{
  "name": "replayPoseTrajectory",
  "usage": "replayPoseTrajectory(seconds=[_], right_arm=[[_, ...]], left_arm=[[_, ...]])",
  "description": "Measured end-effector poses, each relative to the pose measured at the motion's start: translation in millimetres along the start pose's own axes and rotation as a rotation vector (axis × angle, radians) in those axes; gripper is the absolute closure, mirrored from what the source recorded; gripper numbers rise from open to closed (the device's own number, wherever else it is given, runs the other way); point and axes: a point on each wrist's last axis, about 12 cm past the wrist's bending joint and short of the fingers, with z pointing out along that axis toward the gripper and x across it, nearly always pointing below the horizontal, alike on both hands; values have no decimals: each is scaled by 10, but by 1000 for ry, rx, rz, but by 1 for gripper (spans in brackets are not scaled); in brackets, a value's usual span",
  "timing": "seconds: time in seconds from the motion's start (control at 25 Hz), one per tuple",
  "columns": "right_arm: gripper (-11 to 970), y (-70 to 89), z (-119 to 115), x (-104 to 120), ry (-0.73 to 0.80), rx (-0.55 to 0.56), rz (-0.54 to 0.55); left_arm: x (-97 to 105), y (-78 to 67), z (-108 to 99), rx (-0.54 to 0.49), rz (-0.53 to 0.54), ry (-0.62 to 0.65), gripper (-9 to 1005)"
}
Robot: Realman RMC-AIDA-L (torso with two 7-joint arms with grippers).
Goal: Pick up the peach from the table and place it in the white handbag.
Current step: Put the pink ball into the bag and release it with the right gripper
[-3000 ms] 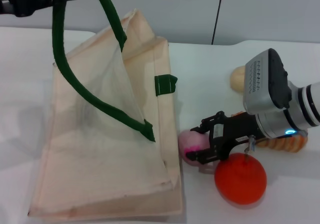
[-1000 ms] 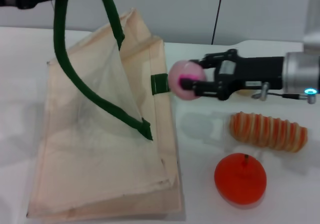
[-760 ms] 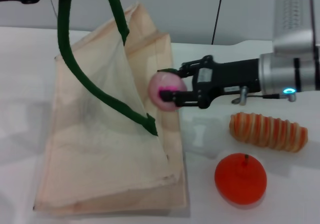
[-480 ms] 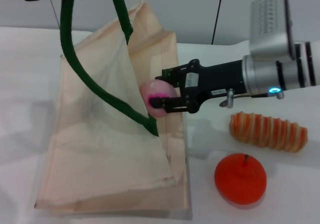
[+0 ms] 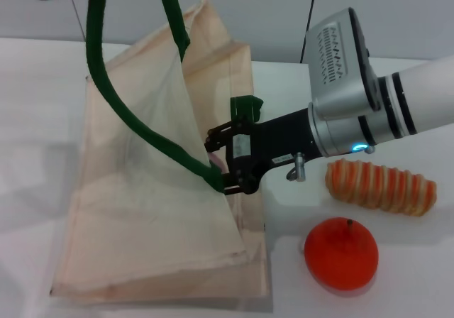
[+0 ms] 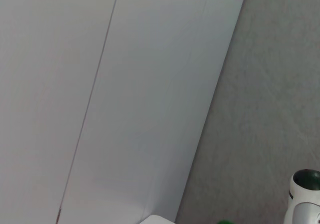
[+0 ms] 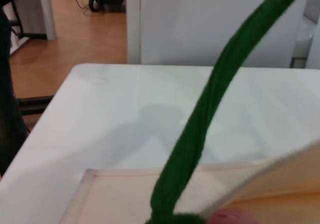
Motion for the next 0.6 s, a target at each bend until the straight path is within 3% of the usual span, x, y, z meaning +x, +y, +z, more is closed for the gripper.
replayPoseTrajectory(seconds=[0.6], right_arm=[[343,-10,-8,-5,-34,24,29]], left_arm=[[16,-1,-17,-4,-3,1,850]])
